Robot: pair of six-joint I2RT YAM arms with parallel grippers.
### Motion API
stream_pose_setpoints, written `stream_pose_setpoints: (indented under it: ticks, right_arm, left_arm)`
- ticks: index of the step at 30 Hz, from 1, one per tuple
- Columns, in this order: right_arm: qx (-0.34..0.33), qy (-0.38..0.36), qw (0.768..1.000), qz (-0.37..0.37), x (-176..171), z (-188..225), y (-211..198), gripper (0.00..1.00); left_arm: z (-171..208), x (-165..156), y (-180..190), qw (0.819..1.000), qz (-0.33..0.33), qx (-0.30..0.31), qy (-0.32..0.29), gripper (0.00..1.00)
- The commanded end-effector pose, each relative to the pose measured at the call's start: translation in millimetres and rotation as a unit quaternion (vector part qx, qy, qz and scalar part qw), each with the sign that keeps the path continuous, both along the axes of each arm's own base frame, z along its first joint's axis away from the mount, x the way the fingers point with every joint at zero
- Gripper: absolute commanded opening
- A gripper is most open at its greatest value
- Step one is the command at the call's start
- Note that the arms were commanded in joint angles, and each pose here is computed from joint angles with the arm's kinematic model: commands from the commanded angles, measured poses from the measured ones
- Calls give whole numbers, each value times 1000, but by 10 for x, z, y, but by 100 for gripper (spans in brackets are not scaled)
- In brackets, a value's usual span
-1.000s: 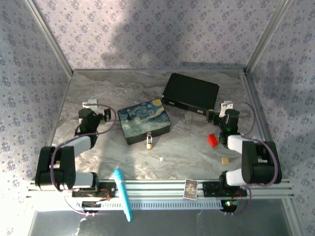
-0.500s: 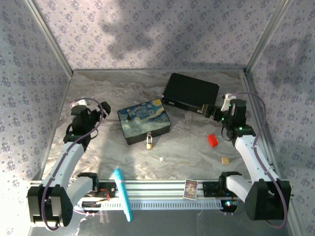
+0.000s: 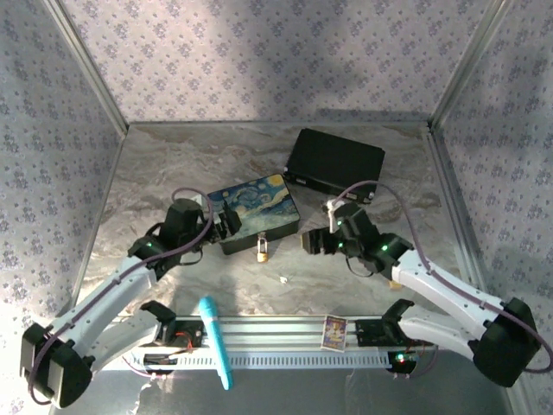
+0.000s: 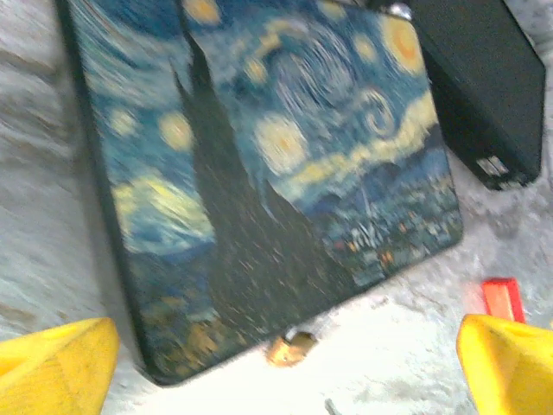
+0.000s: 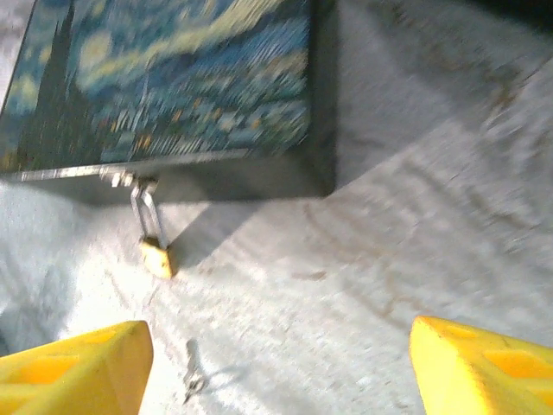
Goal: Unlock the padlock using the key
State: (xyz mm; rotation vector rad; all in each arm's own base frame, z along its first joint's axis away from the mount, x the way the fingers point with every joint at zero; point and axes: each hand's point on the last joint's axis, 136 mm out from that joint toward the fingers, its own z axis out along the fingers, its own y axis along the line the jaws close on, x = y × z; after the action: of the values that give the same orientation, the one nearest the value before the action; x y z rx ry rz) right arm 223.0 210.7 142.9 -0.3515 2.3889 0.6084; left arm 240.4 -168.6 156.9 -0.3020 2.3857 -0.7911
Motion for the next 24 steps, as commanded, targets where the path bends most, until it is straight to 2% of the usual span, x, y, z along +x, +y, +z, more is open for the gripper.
stream_pose_setpoints:
  ticks: [1,3,9,12,24]
  right_arm:
    - [-30,20,999,-41,-102,-242,7,81]
    - [-46,23,998,-36,-190,-327,83,77]
    - [-36,54,998,-7,-489,-589,474,67]
    - [-38,60,997,8,-608,-703,658,57]
    - [-77,67,995,11,-688,-1007,858,34]
  left_arm:
    - [-112,-144,-41,999,29,-27,24,100]
    - [-146,-217,-79,999,28,-25,25,100]
    - [-286,-426,-336,999,2,-18,46,100]
    - [-356,-488,-420,999,-6,0,50,100]
    - [-495,-533,-557,998,-11,3,62,100]
